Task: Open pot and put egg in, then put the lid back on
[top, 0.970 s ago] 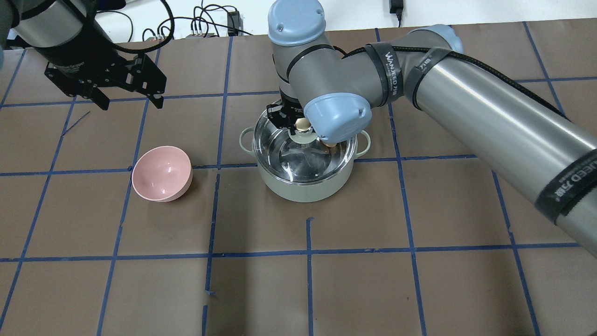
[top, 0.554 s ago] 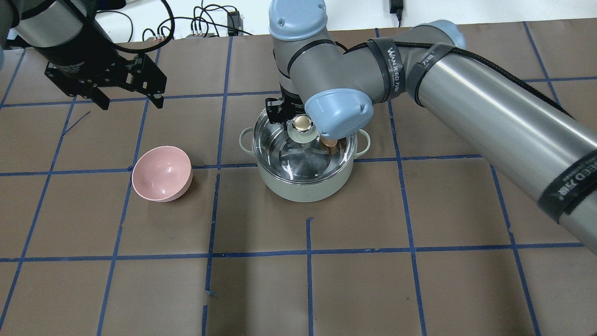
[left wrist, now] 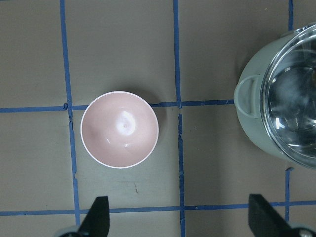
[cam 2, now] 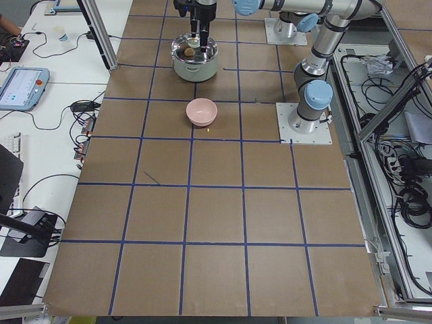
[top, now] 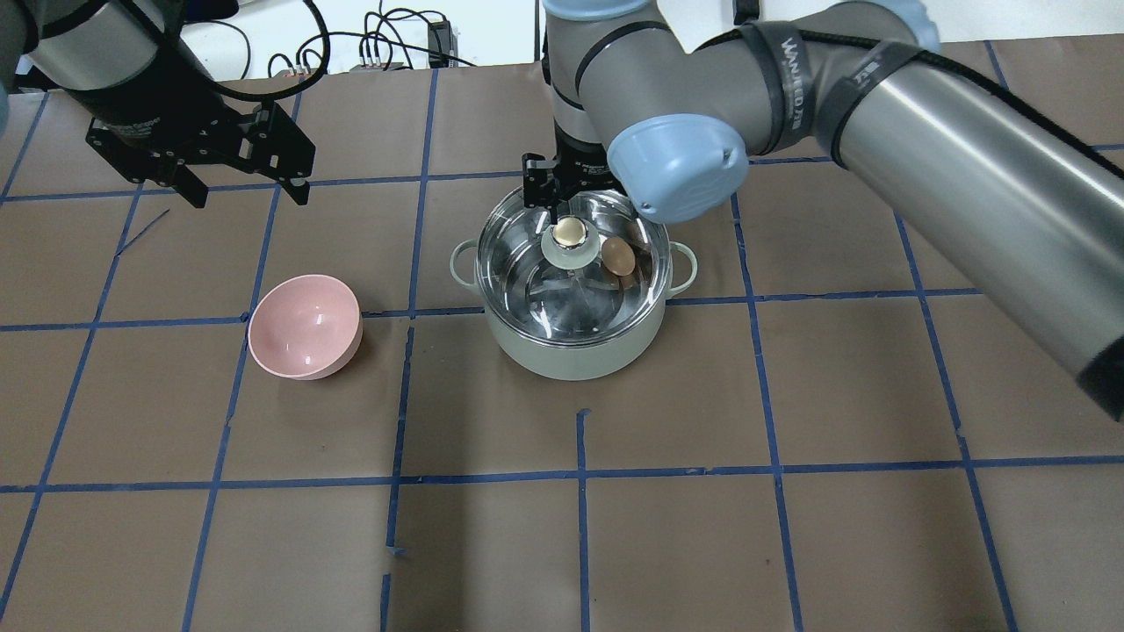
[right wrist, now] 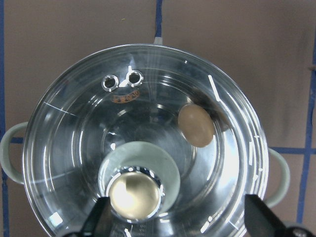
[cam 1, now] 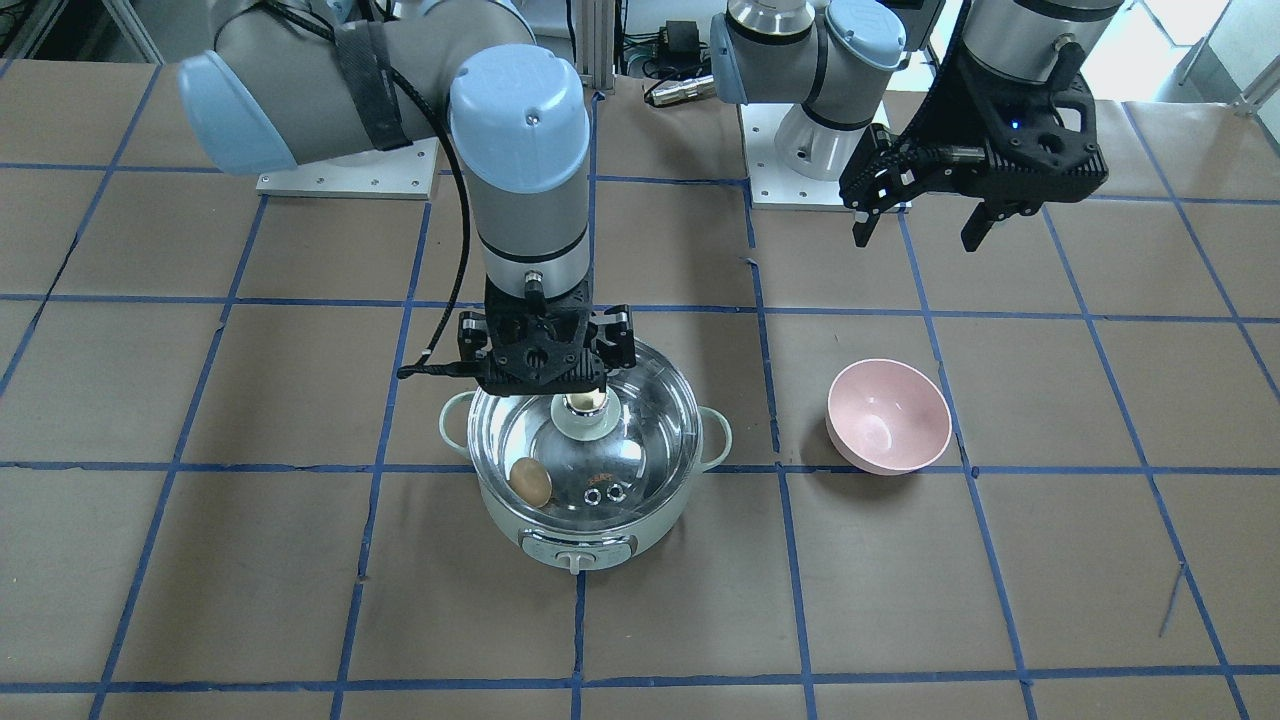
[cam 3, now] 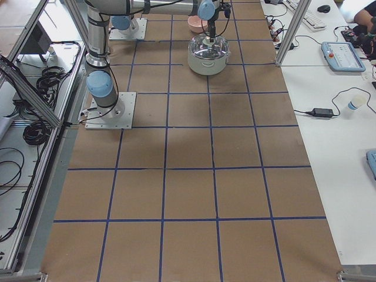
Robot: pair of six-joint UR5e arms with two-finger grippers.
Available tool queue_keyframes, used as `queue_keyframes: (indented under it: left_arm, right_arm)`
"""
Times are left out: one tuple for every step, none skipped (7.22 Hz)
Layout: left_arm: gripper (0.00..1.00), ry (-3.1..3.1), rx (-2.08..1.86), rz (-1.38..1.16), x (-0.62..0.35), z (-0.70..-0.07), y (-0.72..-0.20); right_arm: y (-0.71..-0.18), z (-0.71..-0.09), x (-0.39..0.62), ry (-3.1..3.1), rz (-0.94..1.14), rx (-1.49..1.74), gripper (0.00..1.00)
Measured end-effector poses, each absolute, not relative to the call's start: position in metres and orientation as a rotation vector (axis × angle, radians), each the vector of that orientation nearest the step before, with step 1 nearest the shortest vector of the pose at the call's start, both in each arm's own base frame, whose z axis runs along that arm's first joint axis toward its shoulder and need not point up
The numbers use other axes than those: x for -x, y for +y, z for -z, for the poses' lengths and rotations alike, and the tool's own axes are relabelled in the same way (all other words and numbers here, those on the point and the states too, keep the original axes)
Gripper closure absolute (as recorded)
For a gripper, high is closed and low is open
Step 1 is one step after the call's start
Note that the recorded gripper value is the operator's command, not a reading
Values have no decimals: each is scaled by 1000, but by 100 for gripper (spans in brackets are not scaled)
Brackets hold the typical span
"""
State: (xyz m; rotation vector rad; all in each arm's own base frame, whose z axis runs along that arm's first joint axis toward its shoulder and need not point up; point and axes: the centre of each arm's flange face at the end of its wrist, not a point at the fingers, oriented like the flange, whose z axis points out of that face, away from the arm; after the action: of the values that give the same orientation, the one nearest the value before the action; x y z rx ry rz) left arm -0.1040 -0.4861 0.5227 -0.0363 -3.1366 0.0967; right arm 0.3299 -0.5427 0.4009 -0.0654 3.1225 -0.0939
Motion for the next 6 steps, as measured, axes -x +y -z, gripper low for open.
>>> queue_keyframes:
  left_arm:
    - [0,-3136,35,-97,104,-523,-486]
    - [0,-3136,33,-96,104,-522,-486]
    - [0,-3135,35,-94,105,-522,-486]
    - [0,-3134,42,-91,106,-521,-485]
    - [0,-3135,56,-86,108,-520,-485]
    - [0,-3139,92,-78,109,-519,-484]
  right_arm:
    - [-534,-428,-307,3130,58,38,5]
    - [-521,-454,-282,3137,26,7,6]
    - [-507,-480,-255,3139,16,-13,5]
    - [-494,-499,-232,3139,27,-20,5]
    - [-487,-507,-214,3140,34,-31,5]
    - [-482,-506,-204,3140,27,-25,5]
